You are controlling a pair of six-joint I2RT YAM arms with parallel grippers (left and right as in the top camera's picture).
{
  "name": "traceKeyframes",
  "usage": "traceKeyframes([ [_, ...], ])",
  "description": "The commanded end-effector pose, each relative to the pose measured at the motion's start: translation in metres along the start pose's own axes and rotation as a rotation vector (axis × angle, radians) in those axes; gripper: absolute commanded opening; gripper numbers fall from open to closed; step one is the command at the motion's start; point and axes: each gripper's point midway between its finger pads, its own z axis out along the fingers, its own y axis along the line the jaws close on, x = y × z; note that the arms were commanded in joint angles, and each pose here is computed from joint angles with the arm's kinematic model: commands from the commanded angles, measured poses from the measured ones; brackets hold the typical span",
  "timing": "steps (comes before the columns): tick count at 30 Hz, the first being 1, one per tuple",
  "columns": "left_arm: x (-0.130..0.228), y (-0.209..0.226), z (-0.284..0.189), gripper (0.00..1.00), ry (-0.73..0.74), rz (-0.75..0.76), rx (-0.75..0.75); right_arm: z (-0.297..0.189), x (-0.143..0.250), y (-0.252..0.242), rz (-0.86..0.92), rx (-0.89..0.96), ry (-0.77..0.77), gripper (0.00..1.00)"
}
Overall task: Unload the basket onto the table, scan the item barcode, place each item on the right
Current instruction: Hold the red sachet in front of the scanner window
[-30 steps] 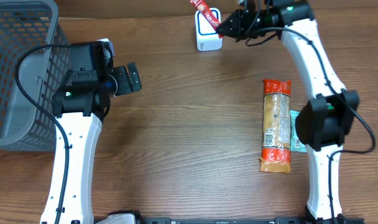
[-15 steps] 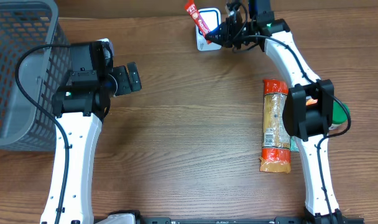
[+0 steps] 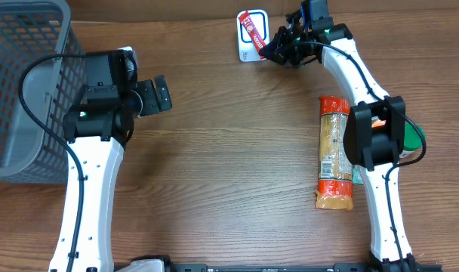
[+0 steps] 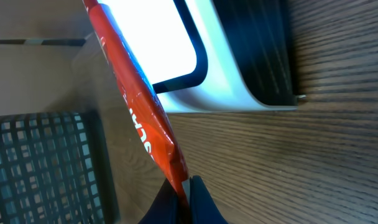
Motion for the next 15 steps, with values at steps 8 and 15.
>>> traceKeyframes([
  [8,-0.002,0.002,0.001,1.0,-0.002,0.013,-0.012,-0.003,-0.004,-0.006,0.058,0.028,-0.013,0.04],
  [15,-0.002,0.002,0.001,1.0,-0.002,0.013,-0.012,-0.003,0.003,0.0,0.063,-0.01,0.027,0.03],
])
